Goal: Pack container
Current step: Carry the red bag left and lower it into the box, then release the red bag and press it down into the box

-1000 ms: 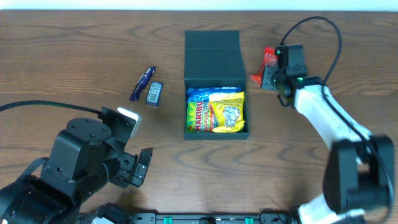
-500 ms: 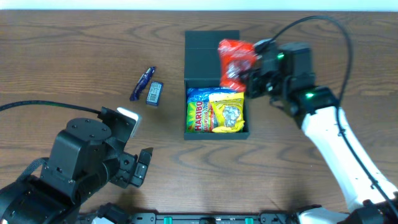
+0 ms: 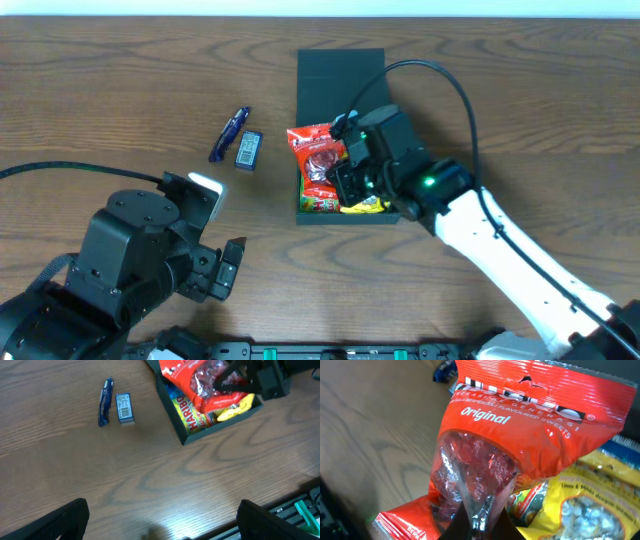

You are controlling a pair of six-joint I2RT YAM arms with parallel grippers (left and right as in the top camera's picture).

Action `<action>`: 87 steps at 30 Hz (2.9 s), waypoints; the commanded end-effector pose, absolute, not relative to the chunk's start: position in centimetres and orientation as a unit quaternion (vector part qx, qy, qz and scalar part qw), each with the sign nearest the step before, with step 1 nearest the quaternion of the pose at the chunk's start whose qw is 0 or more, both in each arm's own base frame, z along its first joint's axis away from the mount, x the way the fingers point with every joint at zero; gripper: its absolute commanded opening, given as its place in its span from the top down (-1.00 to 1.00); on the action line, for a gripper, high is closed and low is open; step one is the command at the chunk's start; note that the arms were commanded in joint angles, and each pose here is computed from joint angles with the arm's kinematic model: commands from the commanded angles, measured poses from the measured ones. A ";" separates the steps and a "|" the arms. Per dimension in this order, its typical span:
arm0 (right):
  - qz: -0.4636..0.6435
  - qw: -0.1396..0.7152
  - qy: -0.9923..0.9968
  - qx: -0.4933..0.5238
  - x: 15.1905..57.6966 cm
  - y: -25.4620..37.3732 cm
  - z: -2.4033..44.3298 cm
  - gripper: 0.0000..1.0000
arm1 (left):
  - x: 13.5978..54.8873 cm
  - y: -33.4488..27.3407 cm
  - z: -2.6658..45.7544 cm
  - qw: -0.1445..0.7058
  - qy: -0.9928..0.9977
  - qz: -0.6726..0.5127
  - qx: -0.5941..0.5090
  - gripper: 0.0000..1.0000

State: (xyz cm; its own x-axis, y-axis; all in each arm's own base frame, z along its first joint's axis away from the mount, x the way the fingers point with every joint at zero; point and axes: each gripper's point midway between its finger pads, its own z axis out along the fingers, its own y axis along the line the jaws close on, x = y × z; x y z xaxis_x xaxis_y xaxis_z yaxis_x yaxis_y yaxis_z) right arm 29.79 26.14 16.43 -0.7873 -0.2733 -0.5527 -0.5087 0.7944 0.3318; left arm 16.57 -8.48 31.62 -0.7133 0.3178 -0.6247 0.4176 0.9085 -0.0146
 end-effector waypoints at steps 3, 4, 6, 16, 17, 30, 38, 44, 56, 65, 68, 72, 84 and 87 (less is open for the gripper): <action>0.184 0.244 0.940 -0.148 30.3 25.4 14.8 0.97 | 16.5 -8.4 32.0 0.325 0.922 -0.079 0.194 -0.91; 0.177 0.242 0.944 -0.139 30.3 25.3 14.5 0.97 | 16.5 -8.4 31.9 0.325 0.922 -0.079 0.194 -0.90; 0.171 0.234 0.947 -0.136 30.2 25.3 13.8 0.97 | 16.5 -8.4 32.0 0.325 0.922 -0.079 0.194 -0.90; 0.152 0.193 0.960 -0.136 29.8 25.5 10.7 0.97 | 16.5 -8.4 31.9 0.325 0.922 -0.079 0.194 -0.90; 0.149 0.186 0.963 -0.129 29.7 25.4 10.2 0.97 | 16.5 -8.4 32.0 0.325 0.922 -0.079 0.194 -0.90; 0.105 0.149 0.977 -0.113 30.4 25.0 5.1 0.97 | 16.5 -8.4 32.0 0.325 0.922 -0.079 0.194 -0.90; 0.084 0.117 0.983 -0.113 30.2 24.8 1.5 0.97 | 16.5 -8.4 32.0 0.325 0.922 -0.079 0.194 -0.91; 0.098 0.139 0.979 -0.112 30.8 25.2 3.1 0.97 | 16.5 -8.4 32.0 0.325 0.922 -0.079 0.194 -0.90; 0.158 0.234 0.953 -0.110 31.1 25.5 12.6 -0.29 | 16.5 -8.4 31.9 0.325 0.922 -0.079 0.194 -0.90; 0.193 0.286 0.932 -0.109 30.7 25.4 17.5 0.97 | 16.5 -8.4 32.0 0.325 0.922 -0.079 0.194 -0.90; 0.186 0.279 0.936 -0.108 30.8 25.3 16.6 0.97 | 16.5 -8.4 32.0 0.325 0.922 -0.079 0.194 -0.90; 0.169 0.256 0.946 -0.109 31.1 25.4 14.4 0.97 | 16.5 -8.4 32.0 0.325 0.922 -0.079 0.194 -0.90; 0.121 0.180 0.970 -0.110 31.3 25.5 6.7 0.97 | 16.5 -8.4 31.9 0.325 0.922 -0.079 0.194 -0.90; 0.111 0.165 0.974 -0.111 31.1 25.4 5.3 0.97 | 16.5 -8.4 32.0 0.325 0.922 -0.079 0.194 -0.90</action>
